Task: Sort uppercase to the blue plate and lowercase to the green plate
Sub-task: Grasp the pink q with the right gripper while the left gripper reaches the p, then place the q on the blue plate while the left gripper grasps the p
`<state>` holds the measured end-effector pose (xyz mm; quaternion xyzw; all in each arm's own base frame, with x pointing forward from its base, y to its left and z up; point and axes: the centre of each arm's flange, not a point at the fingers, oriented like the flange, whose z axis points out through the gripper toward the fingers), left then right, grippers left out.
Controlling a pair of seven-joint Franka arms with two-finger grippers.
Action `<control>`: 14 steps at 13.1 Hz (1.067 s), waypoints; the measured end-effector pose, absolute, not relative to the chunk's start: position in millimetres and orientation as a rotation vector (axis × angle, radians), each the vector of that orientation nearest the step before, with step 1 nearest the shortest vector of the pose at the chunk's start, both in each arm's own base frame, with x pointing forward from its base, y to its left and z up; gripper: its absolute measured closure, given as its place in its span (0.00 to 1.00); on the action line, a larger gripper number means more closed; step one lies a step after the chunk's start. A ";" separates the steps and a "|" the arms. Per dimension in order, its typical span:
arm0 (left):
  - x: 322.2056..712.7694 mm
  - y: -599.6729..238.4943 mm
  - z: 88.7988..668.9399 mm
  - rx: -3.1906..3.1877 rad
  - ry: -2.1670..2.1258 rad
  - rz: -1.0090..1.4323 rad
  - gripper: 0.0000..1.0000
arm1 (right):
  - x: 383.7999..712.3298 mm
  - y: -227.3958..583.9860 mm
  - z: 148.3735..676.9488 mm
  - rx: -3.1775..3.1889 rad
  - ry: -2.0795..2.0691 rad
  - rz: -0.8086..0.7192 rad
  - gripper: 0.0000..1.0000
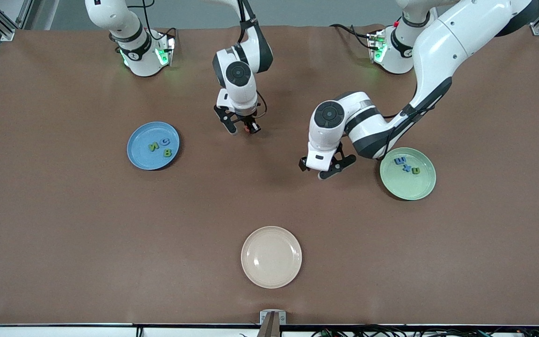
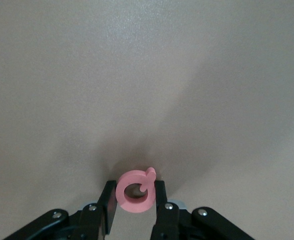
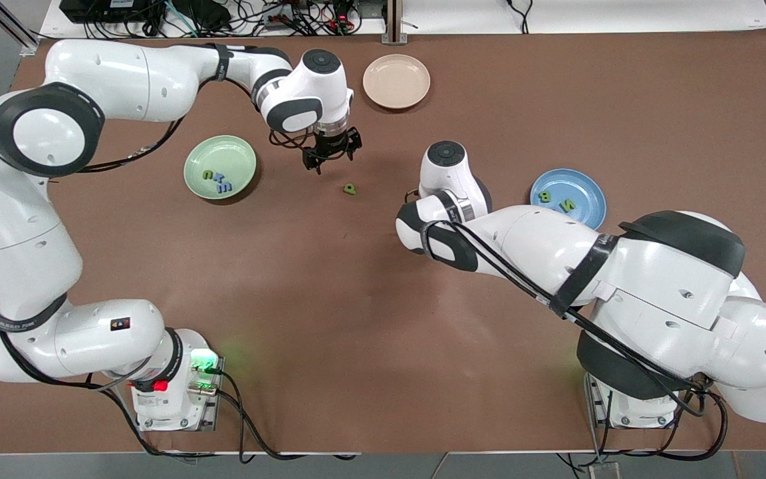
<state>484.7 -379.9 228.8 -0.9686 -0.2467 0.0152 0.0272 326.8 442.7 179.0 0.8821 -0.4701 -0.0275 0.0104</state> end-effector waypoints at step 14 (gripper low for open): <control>456.5 -422.3 174.9 -2.962 -0.729 0.024 0.21 | 426.3 263.9 267.4 2.652 -0.907 -0.326 0.65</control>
